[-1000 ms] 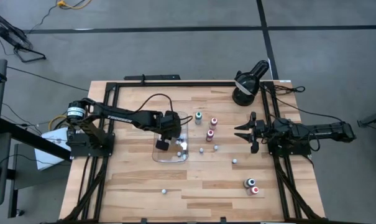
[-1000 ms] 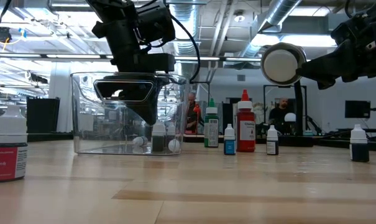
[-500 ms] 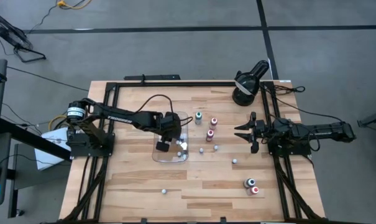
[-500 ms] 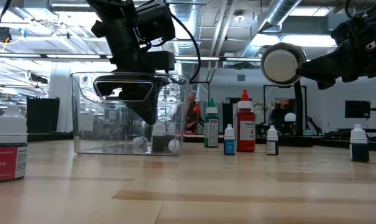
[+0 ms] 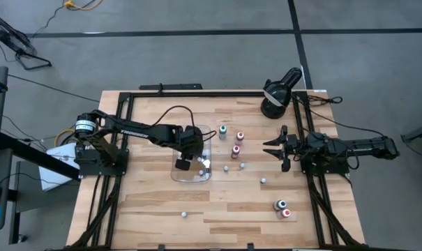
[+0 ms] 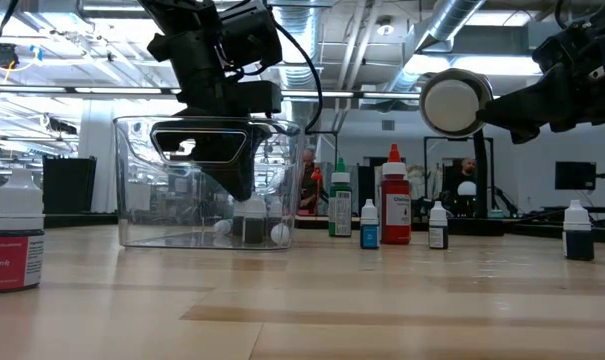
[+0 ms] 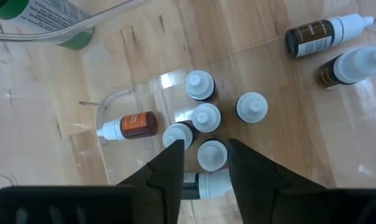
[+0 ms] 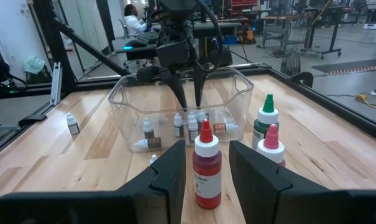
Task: Pick & Place food coloring
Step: Put the bottom small red food coloring bottle into the transparent bin
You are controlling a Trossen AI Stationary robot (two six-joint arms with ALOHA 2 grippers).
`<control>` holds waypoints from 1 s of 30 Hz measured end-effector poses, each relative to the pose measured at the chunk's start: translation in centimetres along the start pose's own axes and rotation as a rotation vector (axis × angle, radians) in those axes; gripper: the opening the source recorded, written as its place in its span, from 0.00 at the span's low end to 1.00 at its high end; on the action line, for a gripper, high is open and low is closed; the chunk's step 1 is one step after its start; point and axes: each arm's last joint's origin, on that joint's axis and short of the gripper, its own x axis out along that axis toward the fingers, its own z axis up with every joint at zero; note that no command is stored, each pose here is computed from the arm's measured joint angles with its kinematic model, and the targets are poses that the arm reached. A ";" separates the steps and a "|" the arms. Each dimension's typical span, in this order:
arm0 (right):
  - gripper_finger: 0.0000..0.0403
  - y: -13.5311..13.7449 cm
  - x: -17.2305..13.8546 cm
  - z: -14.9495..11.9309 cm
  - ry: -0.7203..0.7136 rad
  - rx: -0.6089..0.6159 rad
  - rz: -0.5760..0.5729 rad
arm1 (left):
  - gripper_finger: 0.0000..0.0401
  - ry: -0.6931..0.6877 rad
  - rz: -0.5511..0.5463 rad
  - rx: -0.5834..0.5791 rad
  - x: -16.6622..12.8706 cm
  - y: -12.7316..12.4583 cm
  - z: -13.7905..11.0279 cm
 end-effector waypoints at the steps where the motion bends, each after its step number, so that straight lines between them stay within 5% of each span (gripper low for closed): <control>1: 0.28 0.0 0.0 0.0 0.000 0.000 0.000 | 0.29 0.000 0.000 0.000 0.0 0.0 0.0; 22: 0.28 0.0 0.0 0.0 -0.001 0.000 0.001 | 0.29 -0.165 0.022 0.010 -5.1 -1.5 1.4; 30: 0.28 0.0 0.0 0.0 0.000 0.000 0.000 | 0.29 -0.310 -0.062 0.306 -8.7 -4.1 2.0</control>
